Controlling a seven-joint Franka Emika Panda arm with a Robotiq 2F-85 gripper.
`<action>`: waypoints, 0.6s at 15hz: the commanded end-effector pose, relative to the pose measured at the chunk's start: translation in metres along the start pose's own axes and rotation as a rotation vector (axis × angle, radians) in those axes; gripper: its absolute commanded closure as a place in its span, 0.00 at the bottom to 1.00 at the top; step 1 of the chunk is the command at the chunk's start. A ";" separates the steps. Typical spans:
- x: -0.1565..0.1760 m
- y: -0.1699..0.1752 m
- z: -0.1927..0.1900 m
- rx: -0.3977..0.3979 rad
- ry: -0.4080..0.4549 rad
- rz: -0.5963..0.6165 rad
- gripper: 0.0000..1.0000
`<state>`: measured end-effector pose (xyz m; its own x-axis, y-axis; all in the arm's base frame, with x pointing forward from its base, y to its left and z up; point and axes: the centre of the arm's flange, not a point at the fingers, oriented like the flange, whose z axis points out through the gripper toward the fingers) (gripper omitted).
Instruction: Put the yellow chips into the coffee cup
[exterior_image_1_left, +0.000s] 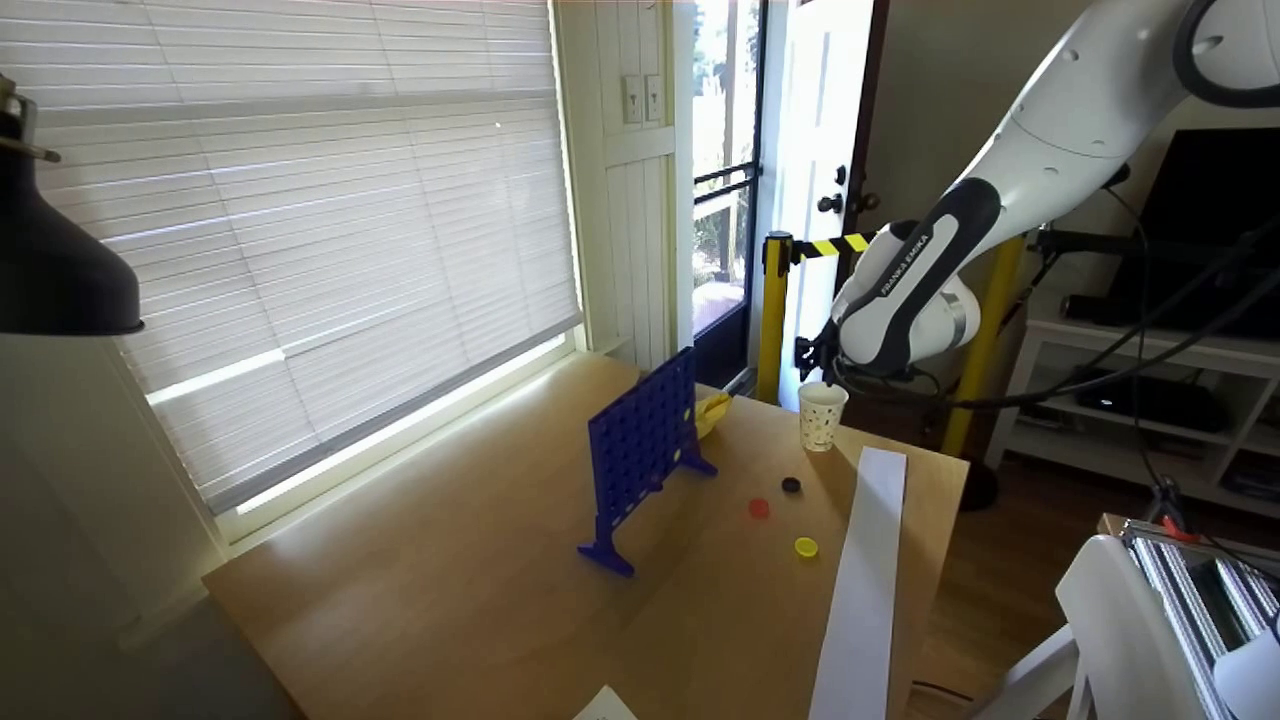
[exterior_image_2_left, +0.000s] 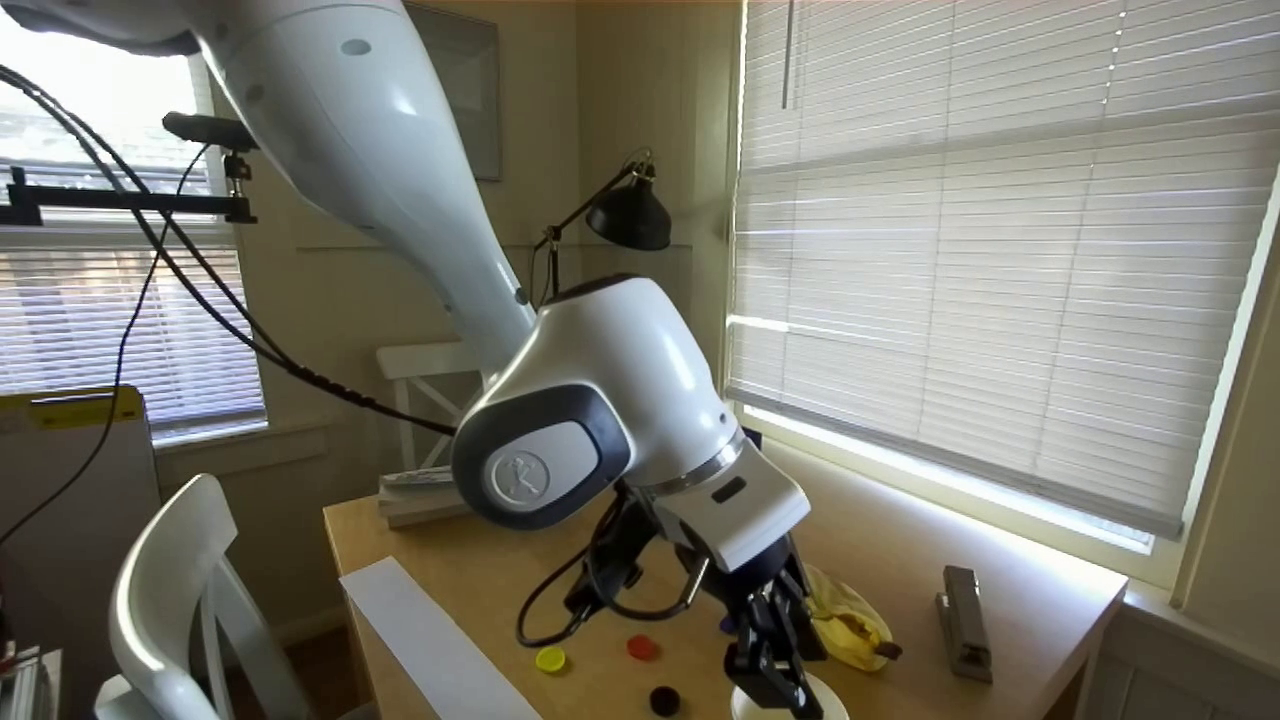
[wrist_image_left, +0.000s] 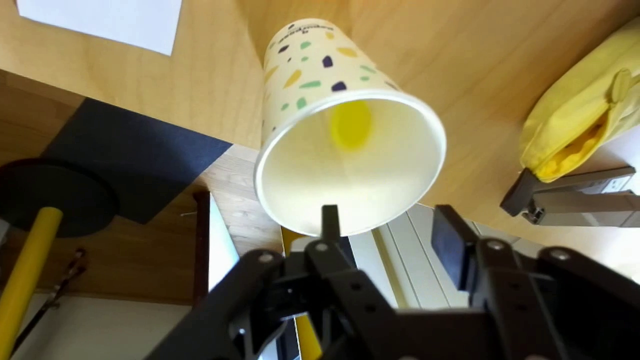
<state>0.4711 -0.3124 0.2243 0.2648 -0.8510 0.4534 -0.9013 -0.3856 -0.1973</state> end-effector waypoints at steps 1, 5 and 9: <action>0.010 0.014 -0.028 0.012 0.012 -0.014 0.17; 0.011 0.036 -0.084 0.038 0.028 -0.034 0.00; -0.020 0.040 -0.139 0.119 -0.041 -0.223 0.00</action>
<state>0.4206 -0.3032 0.2898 0.3488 -0.7973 0.4926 -0.8475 -0.4927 -0.1975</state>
